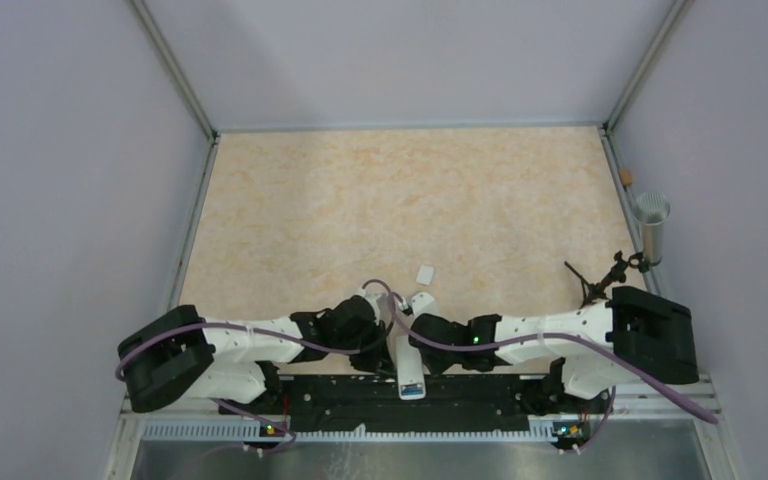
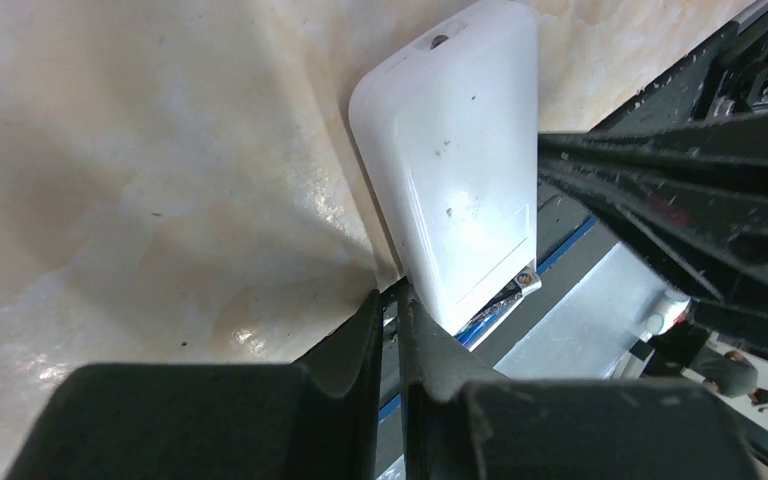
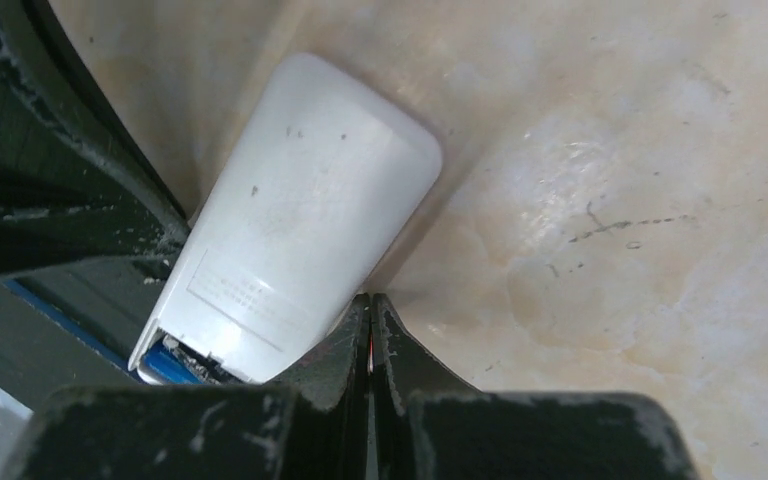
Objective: Load the batteries into the remote control
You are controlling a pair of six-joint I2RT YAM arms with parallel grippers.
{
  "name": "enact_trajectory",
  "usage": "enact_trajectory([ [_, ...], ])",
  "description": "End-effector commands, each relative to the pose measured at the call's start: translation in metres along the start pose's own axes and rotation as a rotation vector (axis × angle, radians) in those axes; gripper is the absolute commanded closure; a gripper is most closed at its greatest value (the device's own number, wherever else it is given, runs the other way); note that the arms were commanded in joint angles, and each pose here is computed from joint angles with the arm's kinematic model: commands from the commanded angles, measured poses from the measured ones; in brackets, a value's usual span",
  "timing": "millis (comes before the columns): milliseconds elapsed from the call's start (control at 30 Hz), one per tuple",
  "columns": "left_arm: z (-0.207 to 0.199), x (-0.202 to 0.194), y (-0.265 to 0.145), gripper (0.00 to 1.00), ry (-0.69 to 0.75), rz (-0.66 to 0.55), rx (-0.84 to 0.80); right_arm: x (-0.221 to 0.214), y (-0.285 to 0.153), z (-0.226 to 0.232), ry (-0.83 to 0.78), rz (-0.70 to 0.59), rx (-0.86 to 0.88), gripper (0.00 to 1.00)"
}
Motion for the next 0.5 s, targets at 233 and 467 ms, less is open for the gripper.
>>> enact_trajectory([
  [233,0.048,-0.011,0.007,0.89,-0.005,0.131,0.177,0.037,0.003,-0.007,0.151,-0.117,0.071,1.0],
  [467,0.054,0.019,0.01,0.9,-0.044,0.129,0.175,0.056,0.012,-0.016,0.165,-0.128,0.072,1.0],
])
Point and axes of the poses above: each gripper's point midway between its finger pads, its own y axis out along the fingers, its own z axis along the line the jaws close on, x = y × z, the point moved 1 cm from there along -y, back along the fingers, and after that the axes turned 6 degrees about y, right-handed, at the moved point
